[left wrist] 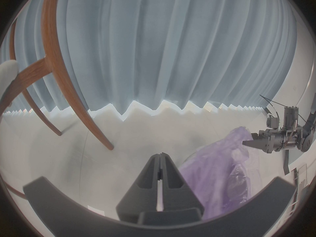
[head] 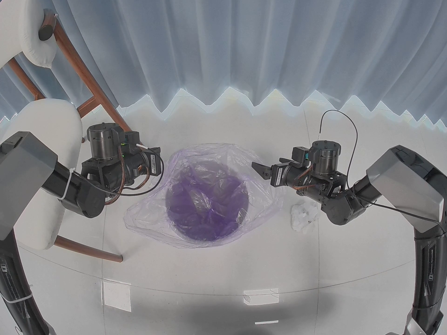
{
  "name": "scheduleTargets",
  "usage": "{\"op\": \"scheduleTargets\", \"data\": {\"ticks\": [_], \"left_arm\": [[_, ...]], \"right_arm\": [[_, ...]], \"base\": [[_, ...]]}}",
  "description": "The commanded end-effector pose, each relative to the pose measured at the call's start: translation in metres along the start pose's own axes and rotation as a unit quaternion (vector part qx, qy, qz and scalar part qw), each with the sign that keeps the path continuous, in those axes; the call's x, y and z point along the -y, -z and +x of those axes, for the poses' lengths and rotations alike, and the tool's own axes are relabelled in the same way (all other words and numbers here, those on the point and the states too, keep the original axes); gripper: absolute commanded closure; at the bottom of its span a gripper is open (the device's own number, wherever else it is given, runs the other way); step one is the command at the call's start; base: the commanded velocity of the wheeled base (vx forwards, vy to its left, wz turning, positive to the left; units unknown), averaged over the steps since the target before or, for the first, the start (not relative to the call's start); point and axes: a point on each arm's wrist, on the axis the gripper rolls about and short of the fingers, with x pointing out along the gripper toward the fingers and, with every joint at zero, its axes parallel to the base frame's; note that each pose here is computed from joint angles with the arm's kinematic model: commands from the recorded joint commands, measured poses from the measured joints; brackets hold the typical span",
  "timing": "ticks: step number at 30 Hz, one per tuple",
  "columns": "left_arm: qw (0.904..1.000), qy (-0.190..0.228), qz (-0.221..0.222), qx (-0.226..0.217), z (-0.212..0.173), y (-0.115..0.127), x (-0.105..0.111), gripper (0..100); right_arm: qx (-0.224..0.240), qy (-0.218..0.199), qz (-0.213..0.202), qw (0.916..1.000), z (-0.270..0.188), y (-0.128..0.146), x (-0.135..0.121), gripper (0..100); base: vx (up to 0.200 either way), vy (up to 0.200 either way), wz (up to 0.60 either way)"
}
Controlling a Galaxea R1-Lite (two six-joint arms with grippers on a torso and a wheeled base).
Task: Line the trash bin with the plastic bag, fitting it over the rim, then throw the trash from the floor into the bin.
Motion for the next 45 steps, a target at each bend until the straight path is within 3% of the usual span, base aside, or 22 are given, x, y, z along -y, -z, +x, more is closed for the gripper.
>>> {"op": "scheduleTargets", "data": {"ticks": [1,5,9,11,16,19,20,23,29,33,43,44,45], "left_arm": [[0.9998,-0.017,-0.005,-0.013,0.022,0.019,-0.014,100],[0.9998,-0.021,0.001,-0.008,0.027,0.021,-0.017,100],[0.9998,0.007,0.005,0.018,0.017,-0.002,0.006,100],[0.9993,0.020,0.010,0.028,0.000,-0.019,0.017,100],[0.9979,0.053,0.027,0.024,-0.045,-0.030,0.045,100],[0.9957,0.076,0.048,-0.021,-0.080,-0.012,0.057,100],[0.9951,0.077,0.055,-0.029,-0.083,-0.008,0.057,0],[0.9882,0.084,0.107,-0.070,-0.092,0.019,0.056,0],[0.9641,0.081,0.205,-0.148,-0.081,0.068,0.041,0],[0.9635,0.078,0.218,-0.134,-0.062,0.077,0.040,0],[0.9686,0.049,0.223,-0.100,-0.010,0.074,0.037,0],[0.9686,0.048,0.223,-0.100,-0.009,0.074,0.037,100],[0.9686,0.048,0.223,-0.100,-0.009,0.074,0.037,100]], "right_arm": [[-0.003,0.018,0.003,0.9998,0.027,0.002,0.025,0],[0.009,0.019,0.002,0.9998,0.038,-0.005,0.029,0],[0.010,0.012,0.002,0.9999,0.042,-0.012,0.022,0],[0.009,0.011,0.003,0.9999,0.042,-0.012,0.020,0],[0.007,0.009,0.003,0.9999,0.042,-0.008,0.018,0],[0.005,0.006,0.003,1.0000,0.043,-0.007,0.014,0],[0.004,0.006,0.002,1.0000,0.043,-0.006,0.014,0],[0.003,0.001,0.001,1.0000,0.044,-0.005,0.008,0],[-0.006,0.003,0.002,1.0000,0.042,0.000,0.004,0],[-0.007,0.004,0.002,1.0000,0.040,-0.001,0.004,0],[-0.001,0.005,0.002,1.0000,0.037,-0.007,0.003,0],[-0.001,0.005,0.002,1.0000,0.037,-0.007,0.002,0],[-0.001,0.005,0.002,1.0000,0.037,-0.007,0.002,0]], "base": [[0.000,0.000,0.00],[0.000,0.000,0.00],[0.000,0.000,0.00],[0.000,0.000,0.00],[0.000,0.000,0.00],[0.000,0.000,0.00],[0.000,0.000,0.00],[0.000,0.000,0.00],[0.000,0.000,0.00],[0.000,0.000,0.00],[0.000,0.000,0.00],[0.000,0.000,0.00],[0.000,0.000,0.00]]}}
